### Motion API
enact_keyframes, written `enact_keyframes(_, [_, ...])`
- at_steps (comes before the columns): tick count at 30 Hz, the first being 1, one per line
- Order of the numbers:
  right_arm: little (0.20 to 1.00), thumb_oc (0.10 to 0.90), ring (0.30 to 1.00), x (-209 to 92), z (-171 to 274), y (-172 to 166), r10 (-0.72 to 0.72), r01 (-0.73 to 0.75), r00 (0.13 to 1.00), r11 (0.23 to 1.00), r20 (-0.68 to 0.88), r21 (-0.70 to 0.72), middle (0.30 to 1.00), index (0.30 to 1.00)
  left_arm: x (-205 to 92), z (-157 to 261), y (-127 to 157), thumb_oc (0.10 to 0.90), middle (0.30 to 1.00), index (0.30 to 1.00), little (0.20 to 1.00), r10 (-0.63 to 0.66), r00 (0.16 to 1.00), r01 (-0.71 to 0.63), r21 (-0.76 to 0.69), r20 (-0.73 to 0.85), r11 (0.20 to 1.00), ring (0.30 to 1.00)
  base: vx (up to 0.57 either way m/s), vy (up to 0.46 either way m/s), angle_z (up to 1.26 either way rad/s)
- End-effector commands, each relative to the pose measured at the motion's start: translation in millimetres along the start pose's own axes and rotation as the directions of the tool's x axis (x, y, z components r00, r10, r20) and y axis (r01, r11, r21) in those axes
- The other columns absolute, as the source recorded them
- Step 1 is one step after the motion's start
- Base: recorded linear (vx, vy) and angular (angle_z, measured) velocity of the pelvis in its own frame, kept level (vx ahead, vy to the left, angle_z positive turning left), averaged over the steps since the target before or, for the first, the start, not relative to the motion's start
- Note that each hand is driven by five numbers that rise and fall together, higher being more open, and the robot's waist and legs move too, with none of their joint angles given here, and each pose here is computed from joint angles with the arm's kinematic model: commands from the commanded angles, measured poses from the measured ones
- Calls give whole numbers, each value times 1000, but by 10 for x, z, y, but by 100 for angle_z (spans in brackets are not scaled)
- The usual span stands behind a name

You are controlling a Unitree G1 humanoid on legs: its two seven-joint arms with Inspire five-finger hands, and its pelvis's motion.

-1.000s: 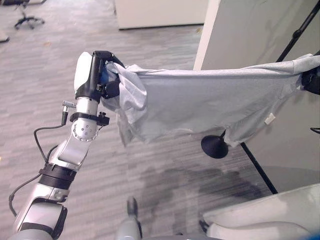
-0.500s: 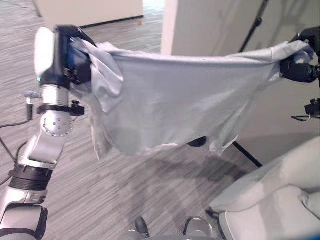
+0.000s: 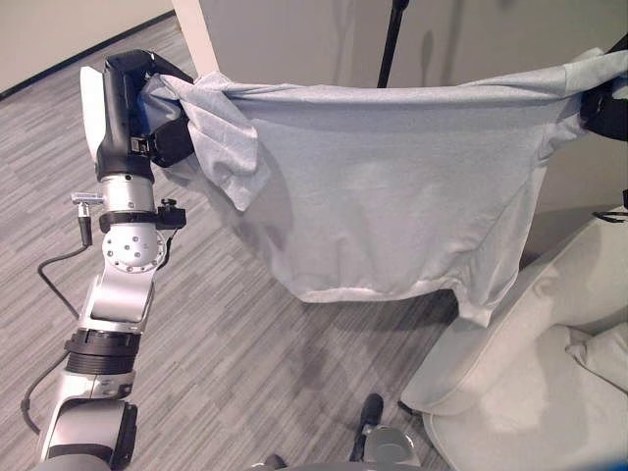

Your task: Hang the clothes on the sofa on the clothes rack.

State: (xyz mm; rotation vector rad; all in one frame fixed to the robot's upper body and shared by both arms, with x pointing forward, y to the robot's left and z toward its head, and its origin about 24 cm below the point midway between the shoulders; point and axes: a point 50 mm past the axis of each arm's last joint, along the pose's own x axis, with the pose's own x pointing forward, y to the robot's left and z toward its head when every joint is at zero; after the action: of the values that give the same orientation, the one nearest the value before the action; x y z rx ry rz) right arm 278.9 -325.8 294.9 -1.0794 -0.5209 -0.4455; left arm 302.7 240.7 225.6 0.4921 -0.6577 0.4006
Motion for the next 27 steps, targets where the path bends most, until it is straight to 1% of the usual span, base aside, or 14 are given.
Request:
enact_keyframes(1, [300,400,300,212,456,-835,-313,320,931,947,186,-10,300,300,237,590,500,400,300,300,300,283,919,-267,-93,275,959,300,159,-185,-73])
enact_keyframes(4, [300,400,300,213,523,-760,-302,307,929,952,212,8,300,300,161,626,635,400,300,300,300,394,874,-372,-128,286,919,300,198,-115,-72])
enact_keyframes(5, [300,400,300,216,535,-747,-302,306,928,952,218,14,300,300,144,655,676,400,300,300,300,413,859,-393,-128,302,911,300,112,-10,-55])
enact_keyframes(6, [300,400,300,218,537,-743,-301,305,928,952,219,14,300,300,139,655,679,400,300,300,300,414,859,-394,-127,302,910,300,114,37,-72])
enact_keyframes(10, [300,400,300,255,652,-760,-309,312,913,950,268,32,300,300,114,803,822,400,300,300,300,454,807,-442,-123,378,888,300,166,106,-77])
enact_keyframes(14, [300,400,300,300,712,-845,-352,356,889,934,292,41,300,300,140,918,926,400,300,300,300,460,769,-470,-95,443,877,300,312,159,-65])
enact_keyframes(16, [300,400,300,307,714,-838,-347,357,891,934,292,21,300,300,146,972,913,400,300,300,300,463,754,-470,-108,466,876,300,320,114,-62])
enact_keyframes(19, [300,400,300,324,771,-808,-360,364,881,930,307,46,300,300,124,1048,945,400,300,300,300,459,726,-482,-97,511,871,300,235,176,-49])
enact_keyframes(21, [300,400,300,339,754,-776,-361,364,884,930,296,47,300,300,116,1036,960,400,300,300,300,456,729,-485,-85,511,870,300,192,153,-29])
enact_keyframes(25, [300,400,300,419,723,-723,-357,366,894,930,269,16,300,300,222,1170,924,400,300,300,300,371,737,-423,-42,565,905,300,269,250,-31])
enact_keyframes(26, [300,400,300,455,703,-717,-350,366,901,930,257,-19,300,300,269,1226,900,400,300,300,300,349,736,-407,-33,580,913,300,178,254,-28])
enact_keyframes(27, [300,400,300,462,709,-721,-351,368,900,930,257,-20,300,300,276,1228,900,400,300,300,300,350,736,-407,-34,580,913,300,138,235,-29])
